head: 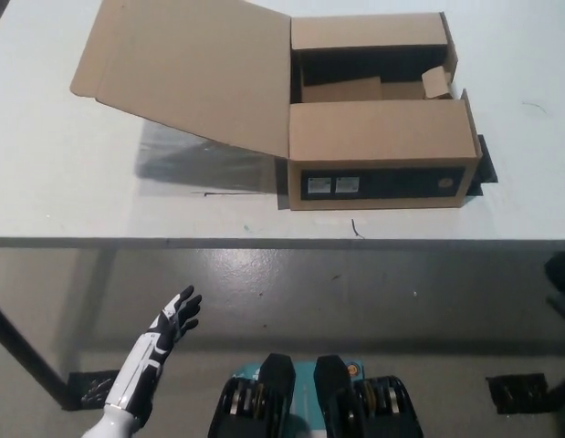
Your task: A small storage box is placed at the center of the table and the robot uses its right hand to slide under its lid and push it upwards to open it
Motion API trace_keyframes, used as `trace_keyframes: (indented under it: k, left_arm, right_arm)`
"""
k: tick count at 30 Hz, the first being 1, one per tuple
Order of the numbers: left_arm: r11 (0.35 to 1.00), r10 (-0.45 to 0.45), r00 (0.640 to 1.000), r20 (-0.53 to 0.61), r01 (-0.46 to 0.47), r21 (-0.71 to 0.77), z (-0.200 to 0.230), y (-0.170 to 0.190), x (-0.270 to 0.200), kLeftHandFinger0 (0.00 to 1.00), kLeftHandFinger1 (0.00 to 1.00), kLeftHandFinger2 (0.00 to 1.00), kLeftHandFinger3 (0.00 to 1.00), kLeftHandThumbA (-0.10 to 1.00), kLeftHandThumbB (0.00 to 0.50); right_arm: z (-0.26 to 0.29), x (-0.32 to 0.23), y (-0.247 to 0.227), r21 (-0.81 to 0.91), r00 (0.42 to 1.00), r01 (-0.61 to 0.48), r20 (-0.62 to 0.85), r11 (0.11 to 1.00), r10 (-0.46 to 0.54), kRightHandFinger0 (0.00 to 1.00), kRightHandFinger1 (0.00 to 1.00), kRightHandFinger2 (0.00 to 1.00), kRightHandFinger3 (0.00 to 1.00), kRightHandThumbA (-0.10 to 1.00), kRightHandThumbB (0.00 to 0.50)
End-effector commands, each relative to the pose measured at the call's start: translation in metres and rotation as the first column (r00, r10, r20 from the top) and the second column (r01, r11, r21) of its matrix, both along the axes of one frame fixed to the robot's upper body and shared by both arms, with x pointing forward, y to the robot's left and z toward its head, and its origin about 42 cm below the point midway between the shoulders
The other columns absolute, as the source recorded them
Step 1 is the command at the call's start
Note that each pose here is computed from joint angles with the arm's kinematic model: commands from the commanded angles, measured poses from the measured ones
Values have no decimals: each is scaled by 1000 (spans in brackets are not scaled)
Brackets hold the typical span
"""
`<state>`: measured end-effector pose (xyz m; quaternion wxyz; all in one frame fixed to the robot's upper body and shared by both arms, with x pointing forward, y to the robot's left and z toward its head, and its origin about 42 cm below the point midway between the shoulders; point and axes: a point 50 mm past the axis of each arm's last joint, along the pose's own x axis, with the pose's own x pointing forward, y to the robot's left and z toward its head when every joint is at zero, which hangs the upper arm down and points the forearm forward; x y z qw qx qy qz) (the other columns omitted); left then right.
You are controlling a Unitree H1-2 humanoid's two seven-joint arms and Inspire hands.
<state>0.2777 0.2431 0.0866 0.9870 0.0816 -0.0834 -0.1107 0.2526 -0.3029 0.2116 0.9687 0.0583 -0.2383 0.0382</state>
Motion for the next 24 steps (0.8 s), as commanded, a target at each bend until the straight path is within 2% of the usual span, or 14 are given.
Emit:
trace_keyframes:
  k: [1,5,8,11,12,13,20,24]
  left_arm:
    - [1000,-26,997,77,26,6,17,4,8,1000,1000,1000,1000,1000,343]
    - [1000,-24,997,77,24,1,16,4,9,1000,1000,1000,1000,1000,345]
    - [1000,-27,996,81,27,2,17,4,12,1000,1000,1000,1000,1000,338]
    - [1000,-24,997,78,24,2,16,4,12,1000,1000,1000,1000,1000,343]
    - [1000,-23,996,84,22,5,16,4,12,1000,1000,1000,1000,1000,337]
    - [1000,-22,996,85,21,5,16,5,12,1000,1000,1000,1000,1000,337]
    - [1000,-13,996,83,13,10,15,7,13,1000,1000,1000,1000,1000,338]
    - [1000,-3,996,85,2,17,15,9,15,1000,1000,1000,1000,1000,340]
  right_arm:
    - [-17,1,4,-57,999,-16,51,998,19,1000,1000,1000,1000,1000,265]
    - [-46,2,9,-49,998,-33,-47,998,31,1000,1000,1000,1000,1000,261]
    - [-65,6,20,-28,994,-63,-93,998,60,1000,1000,1000,1000,1000,236]
    - [-82,9,30,-25,987,-75,-142,997,70,1000,1000,1000,1000,1000,245]
    - [-87,10,33,-33,985,-79,-154,996,73,1000,1000,1000,1000,1000,217]
    - [-95,12,36,-46,981,-86,-177,995,77,1000,1000,1000,1000,1000,243]
    - [-123,7,40,-50,960,-83,-270,995,67,1000,1000,1000,1000,1000,238]
    - [-132,6,42,-53,953,-93,-294,994,73,1000,1000,1000,1000,1000,214]
